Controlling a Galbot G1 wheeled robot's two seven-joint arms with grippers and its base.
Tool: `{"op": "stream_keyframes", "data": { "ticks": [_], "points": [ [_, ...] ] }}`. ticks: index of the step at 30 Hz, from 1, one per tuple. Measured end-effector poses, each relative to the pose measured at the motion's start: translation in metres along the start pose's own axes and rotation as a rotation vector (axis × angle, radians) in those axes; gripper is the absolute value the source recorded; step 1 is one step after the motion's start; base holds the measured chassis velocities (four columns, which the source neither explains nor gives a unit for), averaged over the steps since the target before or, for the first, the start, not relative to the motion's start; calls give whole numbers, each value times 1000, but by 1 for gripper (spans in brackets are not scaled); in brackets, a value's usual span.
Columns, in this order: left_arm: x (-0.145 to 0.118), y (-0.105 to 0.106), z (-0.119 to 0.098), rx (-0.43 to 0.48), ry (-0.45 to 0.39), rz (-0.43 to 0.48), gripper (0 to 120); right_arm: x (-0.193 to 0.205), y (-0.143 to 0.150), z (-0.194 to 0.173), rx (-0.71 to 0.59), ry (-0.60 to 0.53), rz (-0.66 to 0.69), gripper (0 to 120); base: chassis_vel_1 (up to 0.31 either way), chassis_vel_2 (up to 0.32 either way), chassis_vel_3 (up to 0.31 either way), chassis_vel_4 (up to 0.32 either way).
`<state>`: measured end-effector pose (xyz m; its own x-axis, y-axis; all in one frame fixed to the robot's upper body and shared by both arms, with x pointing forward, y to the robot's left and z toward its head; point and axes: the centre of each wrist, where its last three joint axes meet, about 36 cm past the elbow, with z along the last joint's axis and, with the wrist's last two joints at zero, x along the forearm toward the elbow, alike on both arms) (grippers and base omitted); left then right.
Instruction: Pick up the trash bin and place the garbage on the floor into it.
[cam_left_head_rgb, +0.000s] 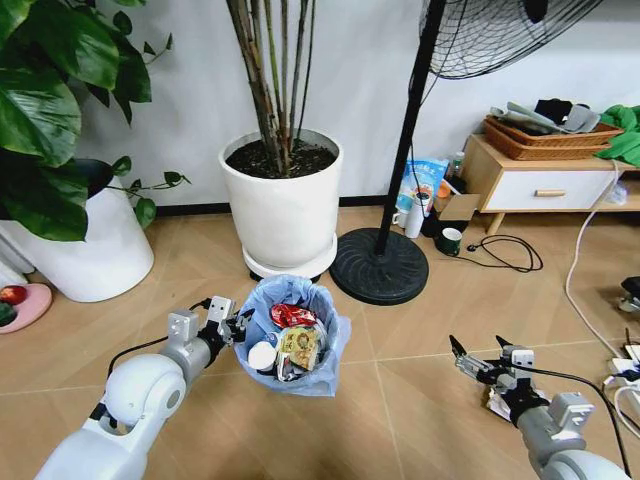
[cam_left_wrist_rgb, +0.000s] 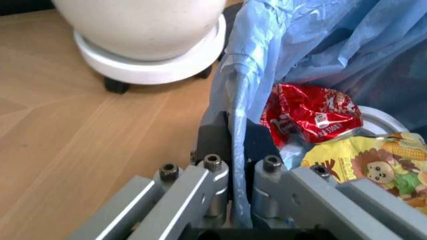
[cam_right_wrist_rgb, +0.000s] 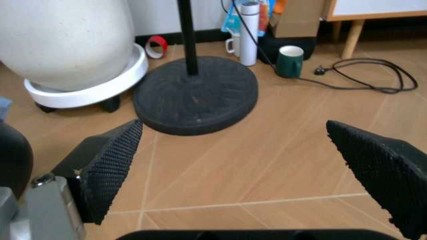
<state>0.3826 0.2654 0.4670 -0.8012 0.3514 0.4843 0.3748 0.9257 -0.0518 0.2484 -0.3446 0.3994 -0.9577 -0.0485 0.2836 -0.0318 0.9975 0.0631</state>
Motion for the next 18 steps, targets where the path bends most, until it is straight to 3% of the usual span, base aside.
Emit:
{"op": "stream_keyframes", "data": {
  "ticks": [18],
  "points": [
    [-2,1,1,-1,2,0,0,1,-8,14,2,28,30,100,-149,-141,153,143]
  ]
}}
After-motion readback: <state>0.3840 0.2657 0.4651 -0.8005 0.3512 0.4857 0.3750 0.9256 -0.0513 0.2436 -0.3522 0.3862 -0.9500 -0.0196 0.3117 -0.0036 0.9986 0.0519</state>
